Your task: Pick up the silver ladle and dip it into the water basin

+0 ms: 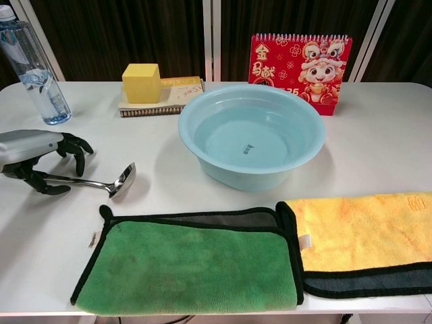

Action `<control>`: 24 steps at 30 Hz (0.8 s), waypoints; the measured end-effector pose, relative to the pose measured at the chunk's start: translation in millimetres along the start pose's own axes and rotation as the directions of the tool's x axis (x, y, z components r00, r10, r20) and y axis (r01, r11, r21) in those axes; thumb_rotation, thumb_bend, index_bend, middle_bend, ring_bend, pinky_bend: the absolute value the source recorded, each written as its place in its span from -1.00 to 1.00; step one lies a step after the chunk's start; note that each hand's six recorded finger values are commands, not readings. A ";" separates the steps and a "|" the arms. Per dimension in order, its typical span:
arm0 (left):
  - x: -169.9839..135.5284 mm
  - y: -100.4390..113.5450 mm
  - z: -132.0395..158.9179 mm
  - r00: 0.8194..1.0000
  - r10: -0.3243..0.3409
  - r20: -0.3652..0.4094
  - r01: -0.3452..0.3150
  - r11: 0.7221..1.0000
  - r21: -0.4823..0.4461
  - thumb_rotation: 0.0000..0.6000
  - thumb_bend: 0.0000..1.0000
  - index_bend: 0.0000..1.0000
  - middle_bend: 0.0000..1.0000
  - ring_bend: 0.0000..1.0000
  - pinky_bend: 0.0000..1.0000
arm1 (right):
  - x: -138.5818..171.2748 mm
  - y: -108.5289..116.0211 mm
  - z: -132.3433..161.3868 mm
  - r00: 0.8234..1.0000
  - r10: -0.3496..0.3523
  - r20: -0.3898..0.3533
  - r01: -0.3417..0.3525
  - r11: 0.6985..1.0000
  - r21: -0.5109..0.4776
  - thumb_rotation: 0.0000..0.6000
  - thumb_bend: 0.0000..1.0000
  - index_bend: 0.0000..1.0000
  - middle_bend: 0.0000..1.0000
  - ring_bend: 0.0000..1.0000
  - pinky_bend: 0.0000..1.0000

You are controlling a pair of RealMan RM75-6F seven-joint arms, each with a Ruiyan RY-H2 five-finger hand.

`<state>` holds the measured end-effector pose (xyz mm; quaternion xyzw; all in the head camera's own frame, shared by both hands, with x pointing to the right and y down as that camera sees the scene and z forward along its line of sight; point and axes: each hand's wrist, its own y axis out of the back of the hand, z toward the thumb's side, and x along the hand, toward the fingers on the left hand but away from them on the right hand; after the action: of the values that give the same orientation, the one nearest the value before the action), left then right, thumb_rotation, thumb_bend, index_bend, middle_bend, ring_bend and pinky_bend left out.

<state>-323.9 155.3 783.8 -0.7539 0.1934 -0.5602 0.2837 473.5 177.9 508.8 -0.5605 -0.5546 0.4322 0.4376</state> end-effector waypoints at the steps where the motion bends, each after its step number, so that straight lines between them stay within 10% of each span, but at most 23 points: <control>1: 0.1 -0.4 0.0 1.000 -0.001 -0.002 0.001 1.000 0.001 1.00 -0.42 -0.03 -0.66 -0.87 -0.61 | 0.1 -0.5 -0.1 1.000 0.002 0.000 -0.002 1.000 0.000 1.00 -0.42 -1.00 -1.00 -1.00 -1.00; 24: -0.5 12.3 4.7 0.999 0.053 -0.003 -0.053 0.997 -0.060 1.00 -0.30 0.39 -0.37 -0.74 -0.56 | -0.3 -4.7 -2.0 1.000 0.022 0.007 -0.023 1.000 0.008 1.00 -0.42 -1.00 -1.00 -1.00 -1.00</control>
<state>-319.3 147.1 774.5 -0.7561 0.2303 -0.5471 0.2758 474.3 177.6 513.9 -0.5635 -0.5479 0.4412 0.4330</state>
